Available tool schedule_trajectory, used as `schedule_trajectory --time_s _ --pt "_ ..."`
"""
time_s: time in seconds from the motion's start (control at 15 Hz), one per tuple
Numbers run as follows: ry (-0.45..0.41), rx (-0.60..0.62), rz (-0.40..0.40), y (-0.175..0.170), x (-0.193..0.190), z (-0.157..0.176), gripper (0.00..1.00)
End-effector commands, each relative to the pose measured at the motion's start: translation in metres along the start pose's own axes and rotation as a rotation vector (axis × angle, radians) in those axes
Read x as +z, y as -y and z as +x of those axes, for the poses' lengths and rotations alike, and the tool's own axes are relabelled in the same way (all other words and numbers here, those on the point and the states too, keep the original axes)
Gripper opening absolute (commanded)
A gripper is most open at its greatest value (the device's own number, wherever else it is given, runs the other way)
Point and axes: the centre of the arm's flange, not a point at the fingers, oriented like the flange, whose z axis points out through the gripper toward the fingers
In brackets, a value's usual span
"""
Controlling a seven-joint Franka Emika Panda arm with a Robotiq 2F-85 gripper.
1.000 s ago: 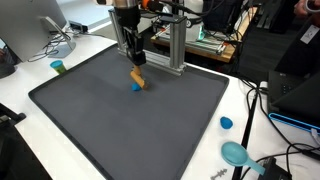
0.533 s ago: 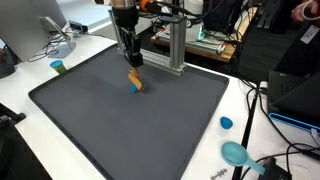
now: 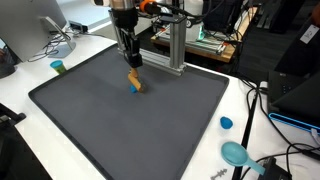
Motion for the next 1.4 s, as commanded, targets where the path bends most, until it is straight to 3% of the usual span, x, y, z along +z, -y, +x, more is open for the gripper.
schedule_trajectory --time_s 0.0,0.2,0.93,1.33 --pt "0.033 -0.011 0.004 0.003 0.012 0.000 0.22" --pt "0.063 -0.016 -0.016 0.005 0.023 0.001 0.22" --pt "0.006 0.006 -0.015 0.012 0.048 0.011 0.22" --pt "0.005 0.036 0.028 0.011 0.057 0.023 0.22"
